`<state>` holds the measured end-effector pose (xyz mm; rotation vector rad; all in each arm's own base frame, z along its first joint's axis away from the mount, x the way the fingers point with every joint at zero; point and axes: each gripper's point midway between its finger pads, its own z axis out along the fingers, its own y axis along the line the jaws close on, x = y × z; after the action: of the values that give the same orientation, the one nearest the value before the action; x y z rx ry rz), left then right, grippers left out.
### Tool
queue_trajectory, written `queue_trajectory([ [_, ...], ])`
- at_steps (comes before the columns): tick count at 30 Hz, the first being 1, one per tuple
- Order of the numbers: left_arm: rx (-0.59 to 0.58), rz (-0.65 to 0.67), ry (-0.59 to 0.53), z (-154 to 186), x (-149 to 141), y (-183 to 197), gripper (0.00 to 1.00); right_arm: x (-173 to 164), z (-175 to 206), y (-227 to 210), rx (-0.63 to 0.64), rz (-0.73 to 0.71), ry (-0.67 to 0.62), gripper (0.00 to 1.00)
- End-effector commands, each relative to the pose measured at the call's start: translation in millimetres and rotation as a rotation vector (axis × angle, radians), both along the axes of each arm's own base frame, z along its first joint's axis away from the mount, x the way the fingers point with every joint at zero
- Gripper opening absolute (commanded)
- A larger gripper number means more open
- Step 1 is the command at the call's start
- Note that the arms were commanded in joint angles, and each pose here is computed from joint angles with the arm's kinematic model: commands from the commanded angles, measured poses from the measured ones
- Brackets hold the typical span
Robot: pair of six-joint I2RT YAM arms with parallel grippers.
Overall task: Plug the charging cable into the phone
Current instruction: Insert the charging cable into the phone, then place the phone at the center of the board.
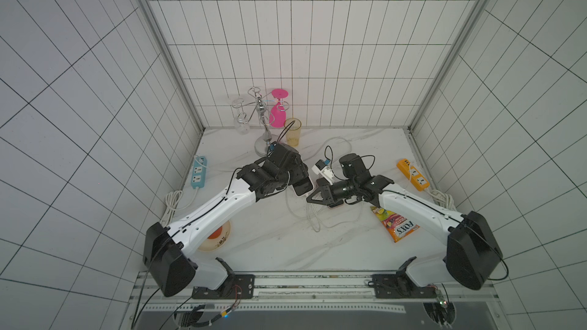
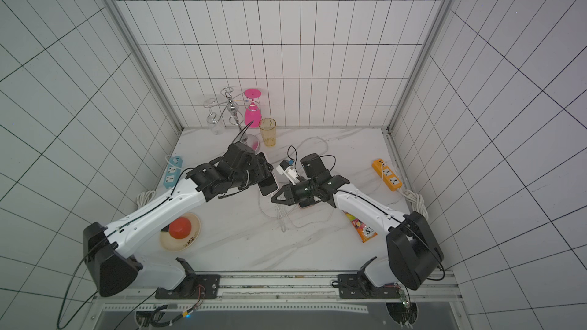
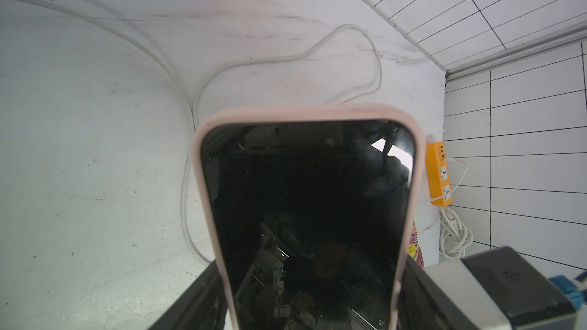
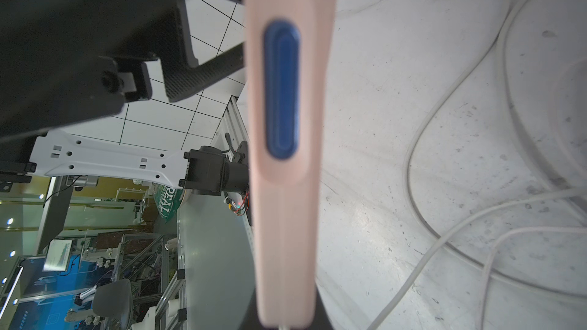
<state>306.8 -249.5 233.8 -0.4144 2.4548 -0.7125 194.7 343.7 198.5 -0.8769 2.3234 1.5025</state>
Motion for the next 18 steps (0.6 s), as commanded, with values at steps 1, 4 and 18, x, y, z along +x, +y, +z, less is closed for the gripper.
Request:
queue_trajectory([
  [1, -0.025, -0.093, 0.073, 4, -24, -10, 0.00, 33, 40, 5, 0.092, -0.063, -0.176, 0.14],
  [4, 0.005, 0.008, 0.096, 1, -11, 14, 0.00, 26, 36, 0, 0.078, -0.058, -0.162, 0.32],
  [18, 0.202, 0.237, 0.350, -105, 5, 85, 0.18, 4, 11, -42, 0.011, -0.129, -0.150, 0.57],
])
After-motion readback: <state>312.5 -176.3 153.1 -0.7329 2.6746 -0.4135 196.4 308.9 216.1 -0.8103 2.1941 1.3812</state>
